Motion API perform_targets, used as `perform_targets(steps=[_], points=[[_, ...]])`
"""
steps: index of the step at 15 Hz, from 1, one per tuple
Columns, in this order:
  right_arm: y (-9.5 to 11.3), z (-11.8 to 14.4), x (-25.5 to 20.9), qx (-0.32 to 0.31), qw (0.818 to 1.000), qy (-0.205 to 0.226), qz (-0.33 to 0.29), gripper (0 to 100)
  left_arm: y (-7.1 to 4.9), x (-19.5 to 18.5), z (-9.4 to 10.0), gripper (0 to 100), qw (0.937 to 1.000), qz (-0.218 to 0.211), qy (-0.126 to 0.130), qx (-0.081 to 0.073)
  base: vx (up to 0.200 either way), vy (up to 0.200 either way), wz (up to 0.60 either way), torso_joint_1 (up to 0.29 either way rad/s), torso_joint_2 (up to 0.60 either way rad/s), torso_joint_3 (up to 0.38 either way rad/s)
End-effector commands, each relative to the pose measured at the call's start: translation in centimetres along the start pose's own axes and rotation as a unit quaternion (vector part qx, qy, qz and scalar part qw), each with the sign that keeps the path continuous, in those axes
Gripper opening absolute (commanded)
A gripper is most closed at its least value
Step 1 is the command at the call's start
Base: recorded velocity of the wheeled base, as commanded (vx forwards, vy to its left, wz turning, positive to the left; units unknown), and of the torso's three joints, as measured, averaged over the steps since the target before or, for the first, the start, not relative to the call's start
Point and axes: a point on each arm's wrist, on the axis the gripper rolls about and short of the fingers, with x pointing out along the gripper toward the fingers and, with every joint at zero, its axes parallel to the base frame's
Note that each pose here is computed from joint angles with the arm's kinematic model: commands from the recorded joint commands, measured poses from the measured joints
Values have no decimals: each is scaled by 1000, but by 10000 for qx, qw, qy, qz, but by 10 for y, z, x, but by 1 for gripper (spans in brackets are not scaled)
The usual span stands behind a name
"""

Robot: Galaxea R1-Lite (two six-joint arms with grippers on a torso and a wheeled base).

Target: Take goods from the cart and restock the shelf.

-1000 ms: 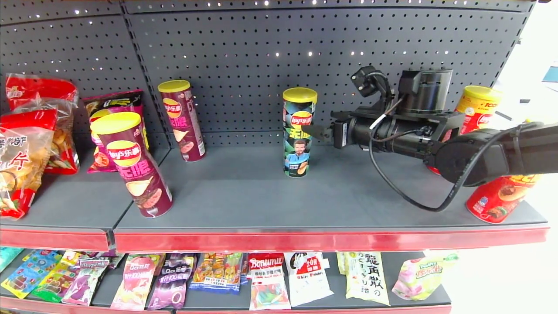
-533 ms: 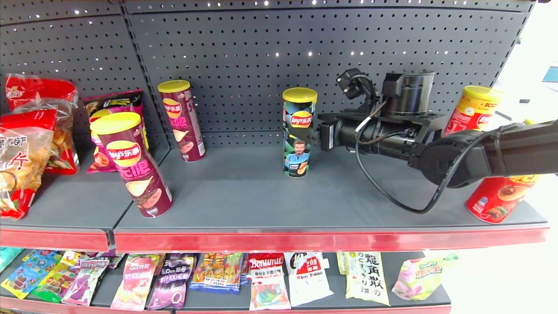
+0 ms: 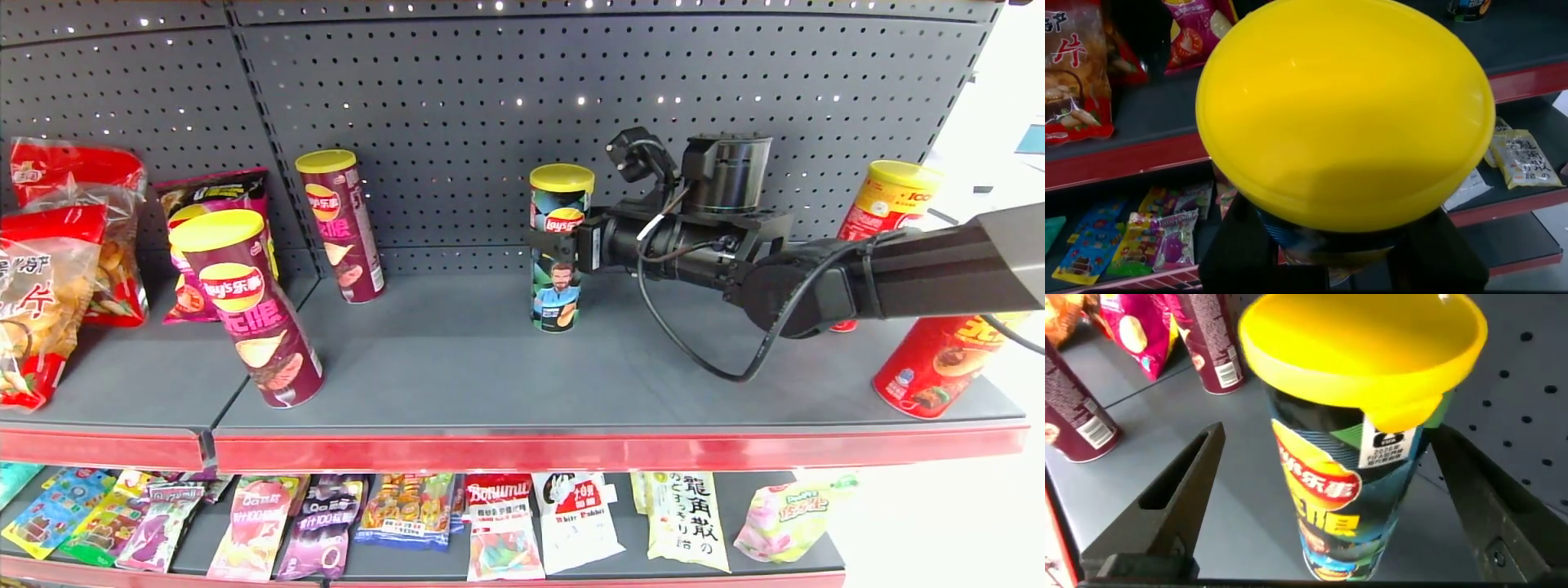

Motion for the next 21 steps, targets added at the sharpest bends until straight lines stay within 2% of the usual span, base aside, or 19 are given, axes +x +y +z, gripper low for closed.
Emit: perform_targets(steps=[1,3,4,9,11,13,14,18,20,21], points=[[-1,-2,5,-3,10000,-5,-1,100,0,0,0,0,10000,1,6,-1,0,0,0,0,0,0],[-3,-6,9,4,10000,18,-23,100,0,0,0,0,10000,-7,5,7,0,0,0,0,0,0],[-4,-8,12,6,10000,28,-84,0,0,0,0,0,10000,-8,12,7,0,0,0,0,0,0],[-2,-4,12,-16,9999,-12,-148,0,0,1,-2,0,10000,-3,36,4,0,0,0,0,0,0],[11,12,-14,-39,9995,-32,-318,0,0,0,-2,0,10000,0,13,6,0,0,0,0,0,0],[17,15,-31,-40,9994,15,-339,0,0,0,-2,0,10000,-1,21,5,0,0,0,0,0,0],[25,16,-64,-38,9986,130,-502,0,0,0,-2,0,10000,-10,27,12,0,0,0,0,0,0],[44,8,-113,13,9972,321,-679,0,0,-1,0,0,10000,-10,-26,25,0,0,0,0,0,0],[51,-5,-127,32,9967,509,-625,0,0,1,-2,0,9999,-57,36,96,0,0,0,0,0,0],[52,-7,-129,16,9970,472,-611,0,0,1,-2,0,9999,-73,34,111,0,0,0,0,0,0]])
